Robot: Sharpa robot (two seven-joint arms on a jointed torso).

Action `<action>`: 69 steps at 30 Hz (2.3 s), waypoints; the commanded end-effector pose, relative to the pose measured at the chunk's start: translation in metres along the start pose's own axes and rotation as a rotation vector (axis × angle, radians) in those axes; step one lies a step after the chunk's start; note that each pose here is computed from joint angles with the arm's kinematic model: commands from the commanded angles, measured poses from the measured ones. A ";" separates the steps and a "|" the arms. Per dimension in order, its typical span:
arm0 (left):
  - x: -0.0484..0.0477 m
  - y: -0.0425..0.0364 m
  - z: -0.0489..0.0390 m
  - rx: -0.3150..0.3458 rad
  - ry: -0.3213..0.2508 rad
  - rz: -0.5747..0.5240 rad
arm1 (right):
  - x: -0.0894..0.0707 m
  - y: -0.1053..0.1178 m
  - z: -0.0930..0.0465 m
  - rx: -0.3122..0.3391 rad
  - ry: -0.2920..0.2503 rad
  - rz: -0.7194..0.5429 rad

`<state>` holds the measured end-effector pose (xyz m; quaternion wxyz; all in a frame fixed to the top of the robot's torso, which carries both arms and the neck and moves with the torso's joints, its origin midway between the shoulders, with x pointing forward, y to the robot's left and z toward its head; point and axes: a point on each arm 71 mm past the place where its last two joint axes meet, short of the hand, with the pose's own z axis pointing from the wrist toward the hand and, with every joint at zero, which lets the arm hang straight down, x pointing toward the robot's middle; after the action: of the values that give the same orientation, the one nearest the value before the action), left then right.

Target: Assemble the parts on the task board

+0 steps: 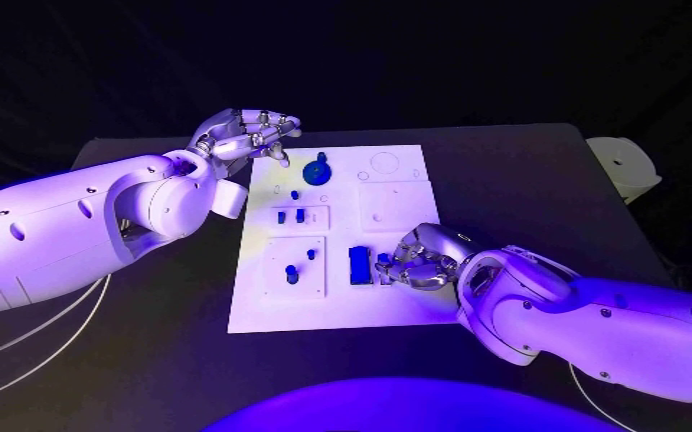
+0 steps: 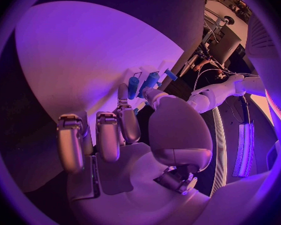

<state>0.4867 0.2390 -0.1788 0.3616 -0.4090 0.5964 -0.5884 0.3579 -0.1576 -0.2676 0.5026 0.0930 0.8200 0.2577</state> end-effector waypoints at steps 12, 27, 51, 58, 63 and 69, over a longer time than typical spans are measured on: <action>0.0022 -0.0009 0.0003 0.005 0.018 -0.008 | 0.000 0.005 -0.007 -0.034 -0.005 -0.023; 0.0018 -0.0008 0.0001 0.004 0.016 -0.008 | -0.001 0.000 -0.008 -0.032 0.010 -0.029; 0.0015 -0.0008 -0.0001 0.003 0.016 -0.008 | 0.002 -0.002 0.002 -0.031 0.019 -0.088; 0.0017 -0.0007 0.0001 0.003 0.017 -0.008 | 0.002 -0.001 0.003 -0.036 0.016 -0.097; 0.0014 -0.0007 0.0002 0.003 0.016 -0.008 | -0.001 -0.001 0.001 -0.048 -0.014 -0.087; 0.0001 -0.0007 0.0009 0.008 0.012 -0.006 | -0.015 0.000 -0.002 -0.124 -0.123 0.013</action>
<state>0.4875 0.2406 -0.1794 0.3621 -0.4103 0.5971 -0.5866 0.3612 -0.1661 -0.2648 0.5286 0.0665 0.8051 0.2607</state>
